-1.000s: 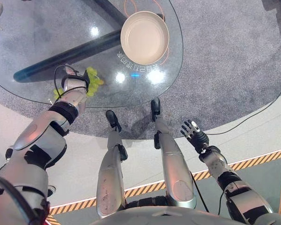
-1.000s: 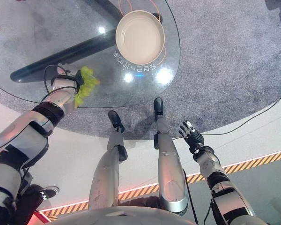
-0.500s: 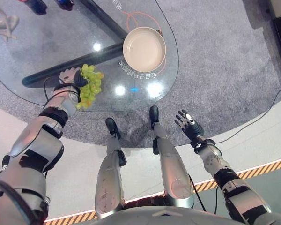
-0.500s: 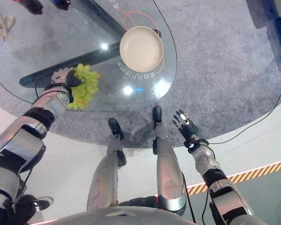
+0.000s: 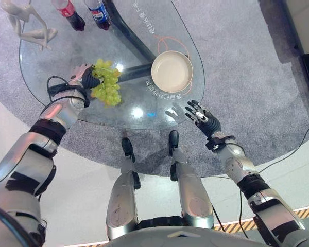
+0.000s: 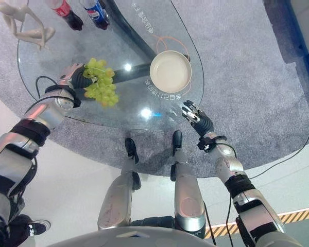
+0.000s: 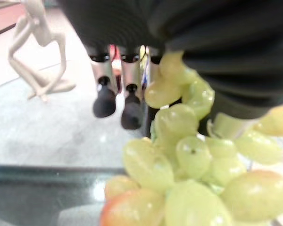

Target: Pick up fruits into the plate

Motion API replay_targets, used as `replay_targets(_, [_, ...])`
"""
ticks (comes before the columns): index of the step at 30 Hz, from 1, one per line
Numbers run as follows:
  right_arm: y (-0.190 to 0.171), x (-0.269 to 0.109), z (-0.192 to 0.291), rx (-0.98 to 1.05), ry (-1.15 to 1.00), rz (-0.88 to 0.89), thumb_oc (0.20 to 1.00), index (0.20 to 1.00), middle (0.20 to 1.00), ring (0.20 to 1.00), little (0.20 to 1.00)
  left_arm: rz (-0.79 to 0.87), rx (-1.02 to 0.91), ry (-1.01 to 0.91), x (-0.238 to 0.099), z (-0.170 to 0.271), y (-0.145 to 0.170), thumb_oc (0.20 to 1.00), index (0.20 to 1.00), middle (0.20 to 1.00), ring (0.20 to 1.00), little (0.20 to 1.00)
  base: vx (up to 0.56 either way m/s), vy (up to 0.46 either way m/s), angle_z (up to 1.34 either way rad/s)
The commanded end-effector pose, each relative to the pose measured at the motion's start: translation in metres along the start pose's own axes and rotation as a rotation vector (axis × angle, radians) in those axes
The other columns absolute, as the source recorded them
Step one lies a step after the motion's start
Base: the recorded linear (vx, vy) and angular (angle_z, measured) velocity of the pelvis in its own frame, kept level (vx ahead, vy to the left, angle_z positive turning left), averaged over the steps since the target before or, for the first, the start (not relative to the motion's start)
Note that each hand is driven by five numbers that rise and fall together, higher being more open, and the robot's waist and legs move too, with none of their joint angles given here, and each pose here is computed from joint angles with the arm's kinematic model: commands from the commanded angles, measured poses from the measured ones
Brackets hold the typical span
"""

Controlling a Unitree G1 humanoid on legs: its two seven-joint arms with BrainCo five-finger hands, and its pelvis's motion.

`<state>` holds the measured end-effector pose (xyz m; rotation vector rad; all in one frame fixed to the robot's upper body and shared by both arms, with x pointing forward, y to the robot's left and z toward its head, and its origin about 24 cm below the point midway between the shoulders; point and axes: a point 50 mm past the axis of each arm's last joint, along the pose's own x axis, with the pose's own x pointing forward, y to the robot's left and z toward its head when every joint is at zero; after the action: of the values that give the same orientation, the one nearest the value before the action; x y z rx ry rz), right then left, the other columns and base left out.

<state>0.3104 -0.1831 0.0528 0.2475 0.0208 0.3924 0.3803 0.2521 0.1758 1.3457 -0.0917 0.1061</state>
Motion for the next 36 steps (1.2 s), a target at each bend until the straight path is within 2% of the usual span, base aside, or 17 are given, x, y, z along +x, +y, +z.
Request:
replay_targets(1, [-0.001, -0.008, 0.012, -0.131, -0.019, 0.023, 1.000, 1.000, 1.000, 1.000, 1.000, 0.085, -0.052, -0.043, -0.004, -0.007, 0.024, 0.200, 0.200, 0.200, 0.200, 0.200, 0.05, 0.003, 0.04])
replay_targets(12, [-0.002, -0.004, 0.056, -0.441, -0.004, 0.061, 1.000, 1.000, 1.000, 1.000, 1.000, 0.002, -0.177, -0.263, -0.038, 0.019, 0.030, 0.200, 0.200, 0.200, 0.200, 0.200, 0.14, 0.014, -0.02])
replay_targets(21, [0.002, -0.005, 0.038, -0.381, 0.136, 0.152, 1.000, 1.000, 1.000, 1.000, 1.000, -0.166, -0.264, -0.408, -0.055, 0.046, 0.013, 0.200, 0.200, 0.200, 0.200, 0.200, 0.17, 0.013, 0.00])
replay_targets(36, [0.052, -0.003, 0.007, -0.132, 0.213, 0.417, 1.000, 1.000, 1.000, 1.000, 1.000, -0.310, -0.441, -0.620, -0.073, 0.087, 0.007, 0.200, 0.200, 0.200, 0.200, 0.200, 0.01, 0.008, 0.07])
